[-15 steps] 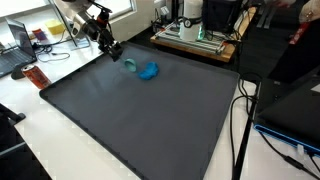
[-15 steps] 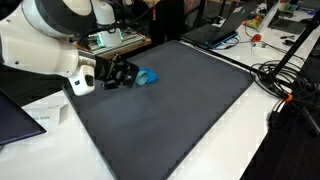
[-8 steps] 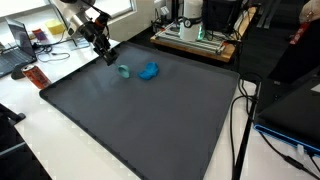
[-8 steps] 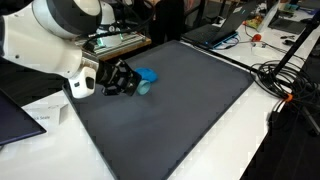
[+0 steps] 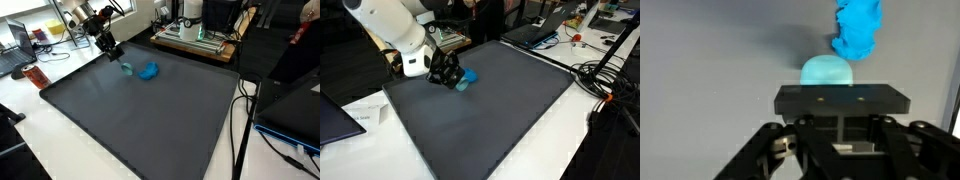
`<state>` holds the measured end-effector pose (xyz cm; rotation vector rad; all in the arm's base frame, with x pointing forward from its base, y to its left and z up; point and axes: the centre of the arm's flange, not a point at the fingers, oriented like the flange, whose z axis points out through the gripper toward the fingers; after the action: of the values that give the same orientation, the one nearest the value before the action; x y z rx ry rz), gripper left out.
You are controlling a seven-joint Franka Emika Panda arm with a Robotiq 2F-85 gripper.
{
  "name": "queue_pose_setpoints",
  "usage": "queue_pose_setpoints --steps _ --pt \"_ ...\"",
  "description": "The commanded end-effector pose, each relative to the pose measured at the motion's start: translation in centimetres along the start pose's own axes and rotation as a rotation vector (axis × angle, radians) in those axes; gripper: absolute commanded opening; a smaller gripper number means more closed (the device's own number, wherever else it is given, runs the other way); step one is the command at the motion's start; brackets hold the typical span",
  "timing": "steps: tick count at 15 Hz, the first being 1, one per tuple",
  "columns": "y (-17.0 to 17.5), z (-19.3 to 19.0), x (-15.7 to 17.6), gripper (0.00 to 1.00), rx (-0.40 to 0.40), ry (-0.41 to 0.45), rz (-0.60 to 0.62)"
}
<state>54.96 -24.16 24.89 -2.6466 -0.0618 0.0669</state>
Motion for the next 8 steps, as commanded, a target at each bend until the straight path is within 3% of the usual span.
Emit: queue_pose_setpoints --steps 1,8 --pt "-5.1 -1.8 -2.6 0.22 -0.113 -0.034 0.0" --pt "-12.4 -2.8 0.0 0.22 -0.259 -0.132 0.019"
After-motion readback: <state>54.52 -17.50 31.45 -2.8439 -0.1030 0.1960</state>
